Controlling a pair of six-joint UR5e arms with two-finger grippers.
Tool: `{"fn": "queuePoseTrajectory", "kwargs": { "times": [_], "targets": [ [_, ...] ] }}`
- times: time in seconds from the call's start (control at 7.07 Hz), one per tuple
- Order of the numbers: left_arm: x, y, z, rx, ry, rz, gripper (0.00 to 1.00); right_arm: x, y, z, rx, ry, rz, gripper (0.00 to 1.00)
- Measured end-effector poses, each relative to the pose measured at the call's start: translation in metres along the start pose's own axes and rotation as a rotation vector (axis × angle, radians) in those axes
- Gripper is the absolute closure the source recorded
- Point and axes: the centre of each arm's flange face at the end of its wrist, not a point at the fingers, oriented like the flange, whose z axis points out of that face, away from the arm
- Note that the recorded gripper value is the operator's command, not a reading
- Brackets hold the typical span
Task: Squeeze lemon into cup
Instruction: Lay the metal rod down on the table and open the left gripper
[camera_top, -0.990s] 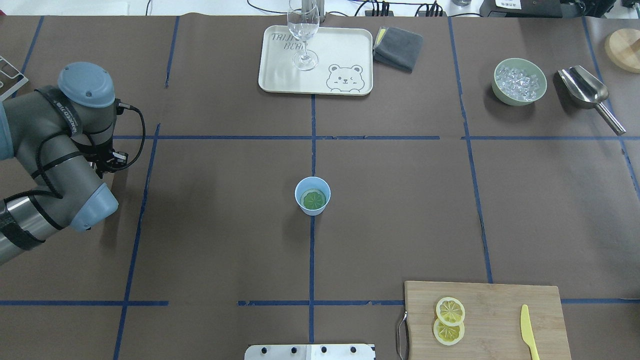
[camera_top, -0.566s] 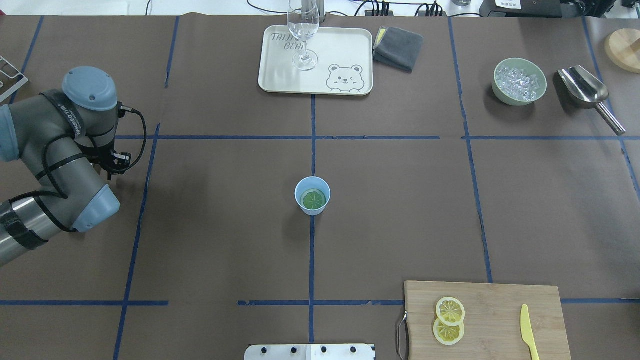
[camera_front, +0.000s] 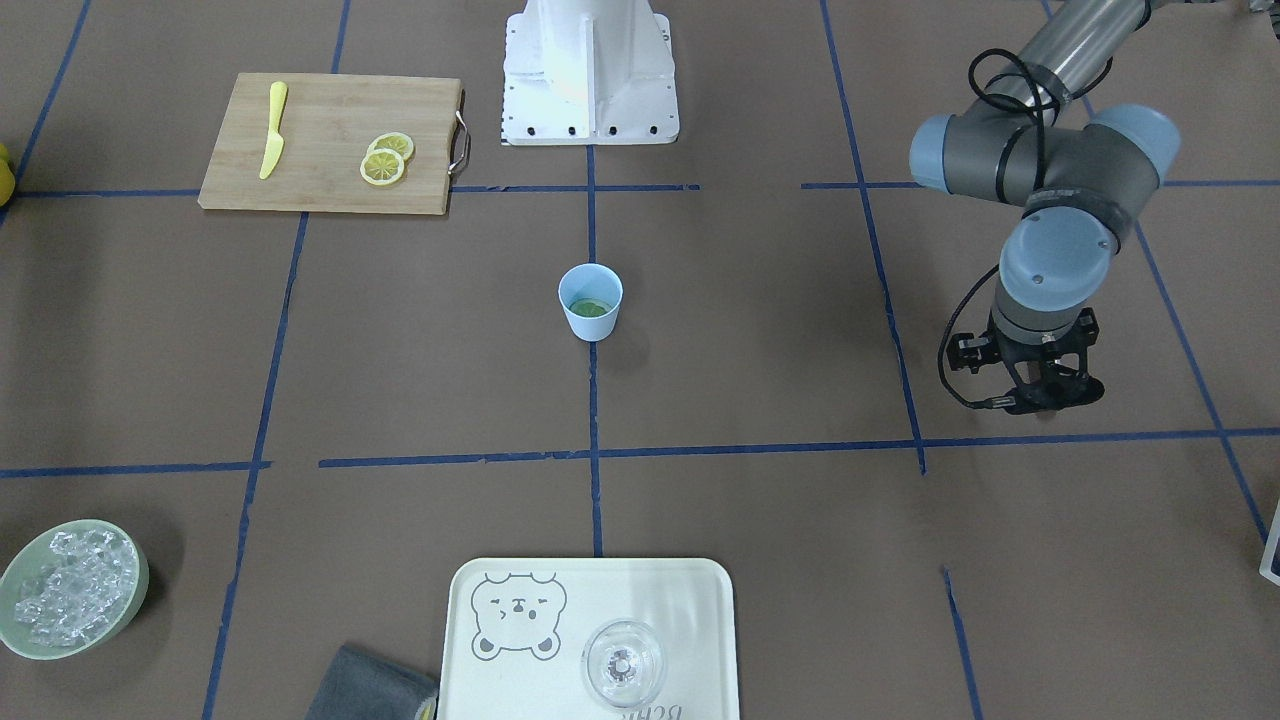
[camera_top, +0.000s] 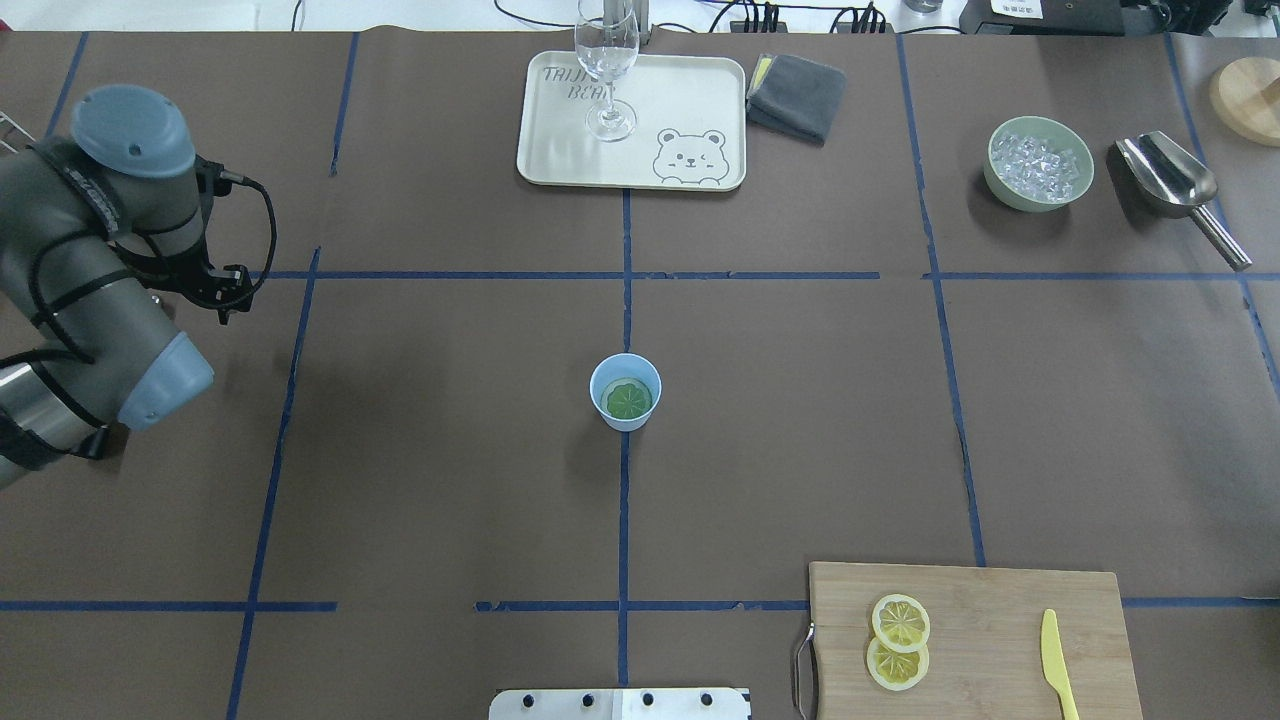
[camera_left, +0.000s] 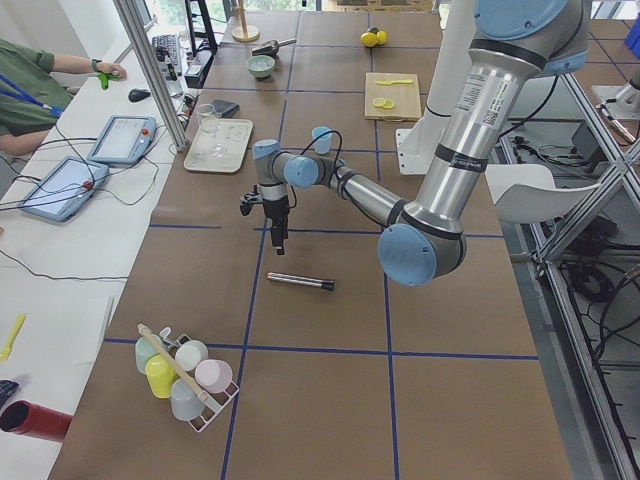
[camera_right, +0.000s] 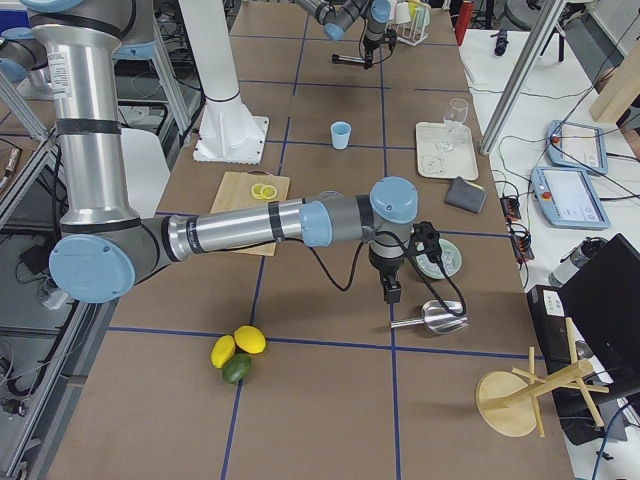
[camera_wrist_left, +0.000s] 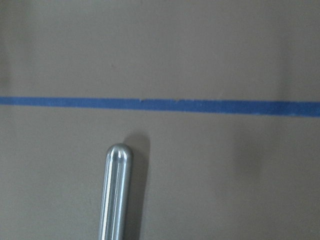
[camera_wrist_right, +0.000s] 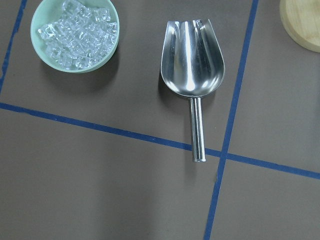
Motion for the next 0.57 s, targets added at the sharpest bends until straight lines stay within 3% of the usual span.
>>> {"fn": "queuePoseTrajectory", "kwargs": {
  "times": [0.57],
  "targets": [
    [-0.139,-0.04,-0.091,0.106,0.16,0.123,0.0,0.004,0.003,0.005,-0.013,-0.005,0.015,0.0]
  ]
}}
